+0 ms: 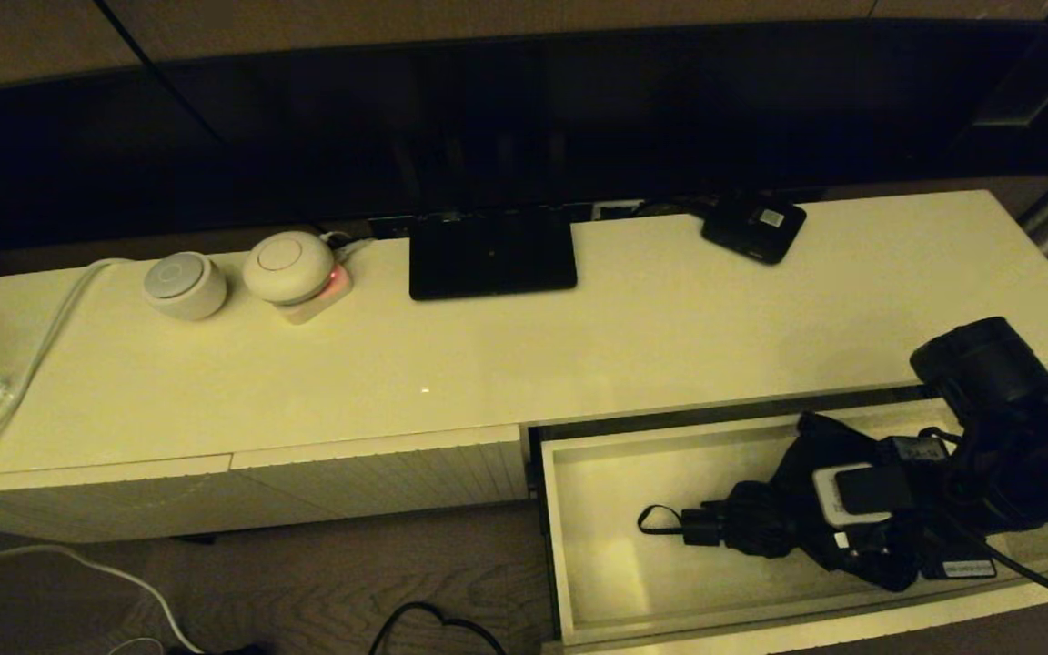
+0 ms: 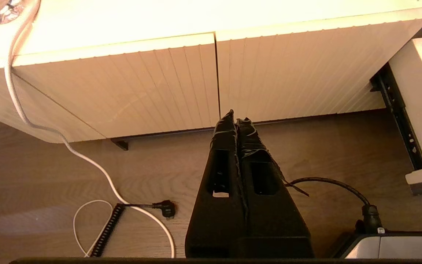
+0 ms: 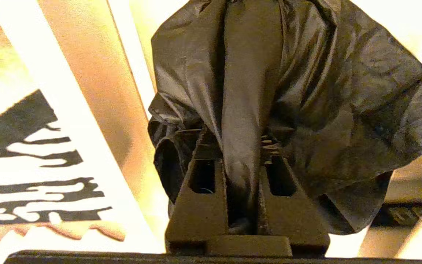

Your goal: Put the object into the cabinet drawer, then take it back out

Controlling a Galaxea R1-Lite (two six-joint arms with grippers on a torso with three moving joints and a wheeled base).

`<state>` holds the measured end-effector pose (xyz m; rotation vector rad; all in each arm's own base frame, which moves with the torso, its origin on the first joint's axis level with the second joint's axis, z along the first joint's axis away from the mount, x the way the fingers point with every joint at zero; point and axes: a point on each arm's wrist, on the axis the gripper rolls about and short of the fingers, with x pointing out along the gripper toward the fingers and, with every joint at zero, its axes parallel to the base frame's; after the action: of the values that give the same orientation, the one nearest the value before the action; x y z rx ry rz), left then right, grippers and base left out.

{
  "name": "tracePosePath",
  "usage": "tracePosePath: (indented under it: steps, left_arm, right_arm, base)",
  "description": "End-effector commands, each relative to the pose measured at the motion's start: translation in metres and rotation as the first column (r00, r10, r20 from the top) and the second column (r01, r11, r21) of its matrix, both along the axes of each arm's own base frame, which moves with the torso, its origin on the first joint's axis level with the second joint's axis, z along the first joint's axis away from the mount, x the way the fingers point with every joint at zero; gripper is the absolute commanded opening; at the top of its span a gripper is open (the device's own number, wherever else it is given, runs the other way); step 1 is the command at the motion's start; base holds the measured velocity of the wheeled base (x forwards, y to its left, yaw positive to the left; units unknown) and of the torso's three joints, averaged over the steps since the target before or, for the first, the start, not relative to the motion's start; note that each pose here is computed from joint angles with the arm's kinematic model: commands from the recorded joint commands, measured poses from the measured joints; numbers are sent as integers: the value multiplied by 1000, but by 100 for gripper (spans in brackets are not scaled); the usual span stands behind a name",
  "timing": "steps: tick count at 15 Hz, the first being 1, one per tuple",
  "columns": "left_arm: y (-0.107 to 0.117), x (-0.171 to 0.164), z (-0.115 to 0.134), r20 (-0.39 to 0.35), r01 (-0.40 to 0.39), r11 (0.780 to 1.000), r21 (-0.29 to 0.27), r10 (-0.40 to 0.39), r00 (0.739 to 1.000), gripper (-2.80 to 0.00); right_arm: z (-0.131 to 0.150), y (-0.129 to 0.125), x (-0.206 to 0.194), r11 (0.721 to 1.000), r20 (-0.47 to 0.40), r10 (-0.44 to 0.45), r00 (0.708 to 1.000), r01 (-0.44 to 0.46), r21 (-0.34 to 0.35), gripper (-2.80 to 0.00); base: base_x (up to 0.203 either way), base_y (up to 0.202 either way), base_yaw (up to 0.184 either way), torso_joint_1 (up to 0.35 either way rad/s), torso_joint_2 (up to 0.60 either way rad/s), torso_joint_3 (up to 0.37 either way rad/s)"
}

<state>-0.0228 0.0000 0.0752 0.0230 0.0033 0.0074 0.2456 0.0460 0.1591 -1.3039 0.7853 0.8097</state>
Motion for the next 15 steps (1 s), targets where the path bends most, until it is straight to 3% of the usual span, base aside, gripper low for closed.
tracePosePath:
  steps: [1, 5, 10, 12, 15]
  left_arm:
    - [0, 0, -1, -3, 0, 1000, 0, 0, 1000, -280]
    - [0, 0, -1, -3, 0, 1000, 0, 0, 1000, -280]
    - [0, 0, -1, -3, 0, 1000, 0, 0, 1000, -280]
    - [0, 0, -1, -3, 0, 1000, 0, 0, 1000, -280]
    - [0, 0, -1, -3, 0, 1000, 0, 0, 1000, -280]
  right_arm:
    - [24, -3, -20, 1000, 100, 11, 995, -13, 14, -280]
    - [50, -7, -48, 999, 215, 12, 977, -20, 34, -280]
    - [85, -15, -89, 997, 388, 4, 922, -32, 68, -280]
    - [96, -13, -89, 996, 447, 7, 894, -46, 78, -280]
    - [95, -9, -68, 996, 476, 1, 880, -45, 82, -280]
  base:
    - [0, 0, 0, 0, 0, 0]
    - [0, 0, 0, 0, 0, 0]
    - [0, 0, 0, 0, 0, 0]
    - [0, 0, 0, 0, 0, 0]
    - [0, 0, 0, 0, 0, 0]
